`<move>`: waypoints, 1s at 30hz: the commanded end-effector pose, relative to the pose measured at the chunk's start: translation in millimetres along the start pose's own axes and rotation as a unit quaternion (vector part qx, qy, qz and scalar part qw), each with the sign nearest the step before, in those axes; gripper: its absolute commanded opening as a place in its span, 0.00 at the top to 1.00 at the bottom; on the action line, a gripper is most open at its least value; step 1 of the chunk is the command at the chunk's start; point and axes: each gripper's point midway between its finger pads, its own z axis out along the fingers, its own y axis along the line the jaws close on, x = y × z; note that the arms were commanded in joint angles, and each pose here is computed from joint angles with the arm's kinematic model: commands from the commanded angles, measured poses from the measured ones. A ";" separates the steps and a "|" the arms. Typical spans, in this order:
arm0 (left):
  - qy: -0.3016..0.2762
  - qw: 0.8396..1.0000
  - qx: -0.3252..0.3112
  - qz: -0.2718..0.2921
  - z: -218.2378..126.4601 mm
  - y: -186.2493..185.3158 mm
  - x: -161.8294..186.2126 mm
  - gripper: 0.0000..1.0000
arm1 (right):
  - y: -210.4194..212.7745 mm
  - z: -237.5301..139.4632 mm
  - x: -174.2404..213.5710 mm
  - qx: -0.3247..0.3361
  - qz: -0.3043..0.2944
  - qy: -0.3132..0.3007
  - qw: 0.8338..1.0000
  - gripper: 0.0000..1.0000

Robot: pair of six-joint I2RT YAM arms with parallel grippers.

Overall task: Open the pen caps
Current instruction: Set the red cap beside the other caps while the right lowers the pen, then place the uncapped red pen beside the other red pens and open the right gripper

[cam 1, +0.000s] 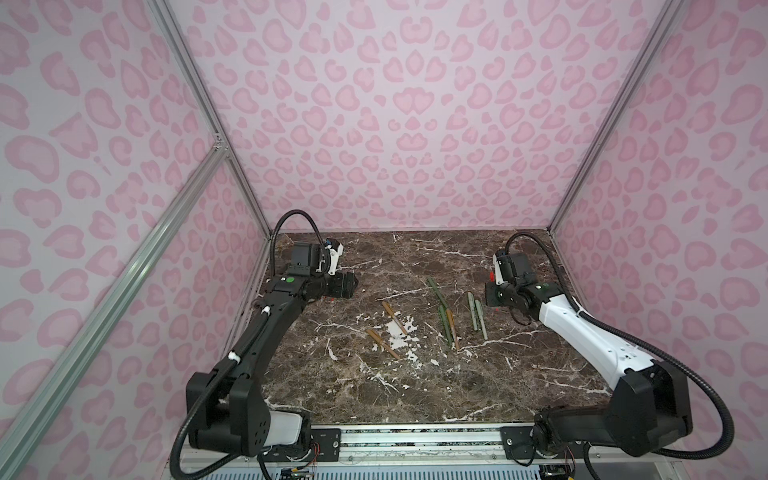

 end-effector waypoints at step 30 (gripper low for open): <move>-0.140 0.990 0.005 -0.005 -63.4 20.6 -4.9 0.02 | -58.7 175.7 -5.0 0.073 0.025 0.170 0.982 0.97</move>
